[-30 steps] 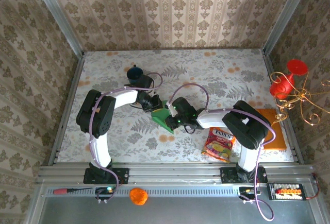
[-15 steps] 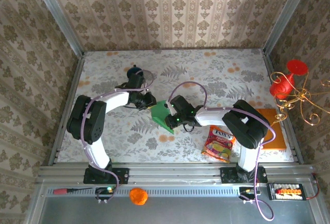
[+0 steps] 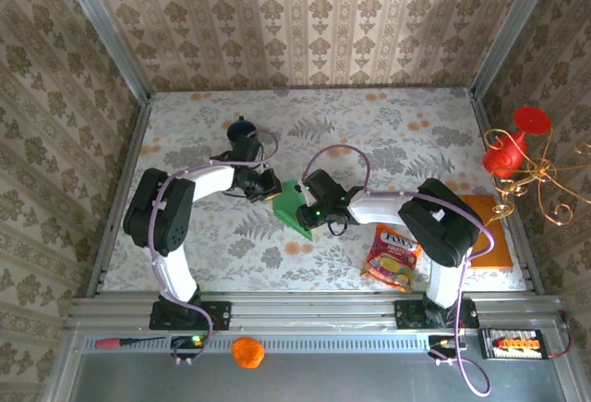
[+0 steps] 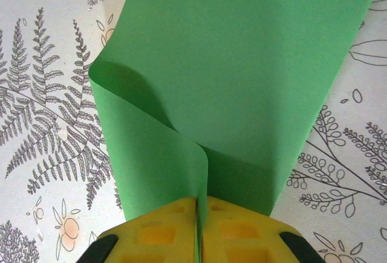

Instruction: Fold a paper plane with a square sheet of paper (pick it up from the middle)

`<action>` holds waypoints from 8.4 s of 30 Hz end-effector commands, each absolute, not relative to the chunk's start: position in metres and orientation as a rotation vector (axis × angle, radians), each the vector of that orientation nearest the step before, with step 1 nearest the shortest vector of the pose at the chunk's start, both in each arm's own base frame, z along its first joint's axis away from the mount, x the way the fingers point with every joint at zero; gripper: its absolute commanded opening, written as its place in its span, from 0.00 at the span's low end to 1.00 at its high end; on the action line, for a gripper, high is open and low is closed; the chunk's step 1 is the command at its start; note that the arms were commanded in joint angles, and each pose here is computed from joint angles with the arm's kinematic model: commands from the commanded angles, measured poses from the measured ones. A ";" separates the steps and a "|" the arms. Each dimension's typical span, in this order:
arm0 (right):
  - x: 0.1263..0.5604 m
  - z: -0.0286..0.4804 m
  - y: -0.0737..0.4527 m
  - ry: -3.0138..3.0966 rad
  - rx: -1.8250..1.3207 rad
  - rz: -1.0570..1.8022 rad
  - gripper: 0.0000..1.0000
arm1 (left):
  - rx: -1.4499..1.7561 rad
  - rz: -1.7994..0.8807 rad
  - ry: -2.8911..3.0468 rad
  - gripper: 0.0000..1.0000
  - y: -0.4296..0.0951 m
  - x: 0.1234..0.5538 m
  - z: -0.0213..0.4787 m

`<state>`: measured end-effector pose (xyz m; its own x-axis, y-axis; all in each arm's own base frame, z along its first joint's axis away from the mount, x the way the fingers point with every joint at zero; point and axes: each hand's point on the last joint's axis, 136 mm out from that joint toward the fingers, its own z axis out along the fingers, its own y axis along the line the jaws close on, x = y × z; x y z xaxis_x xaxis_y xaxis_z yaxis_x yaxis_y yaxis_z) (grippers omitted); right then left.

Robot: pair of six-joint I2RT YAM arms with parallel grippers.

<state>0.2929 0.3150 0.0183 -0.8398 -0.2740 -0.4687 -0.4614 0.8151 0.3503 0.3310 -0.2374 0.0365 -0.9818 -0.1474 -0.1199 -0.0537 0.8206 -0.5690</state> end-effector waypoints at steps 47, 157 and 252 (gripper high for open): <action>0.321 0.000 0.297 2.692 -0.242 0.528 0.13 | -0.397 -0.914 2.833 0.06 -0.271 0.295 0.032; 0.298 0.019 0.321 2.794 -0.388 0.883 0.01 | -0.376 -0.784 2.922 0.05 -0.251 0.279 -0.008; 0.272 -0.020 0.276 2.995 -0.128 0.695 0.03 | -0.040 -0.953 2.780 0.02 -0.295 0.278 0.035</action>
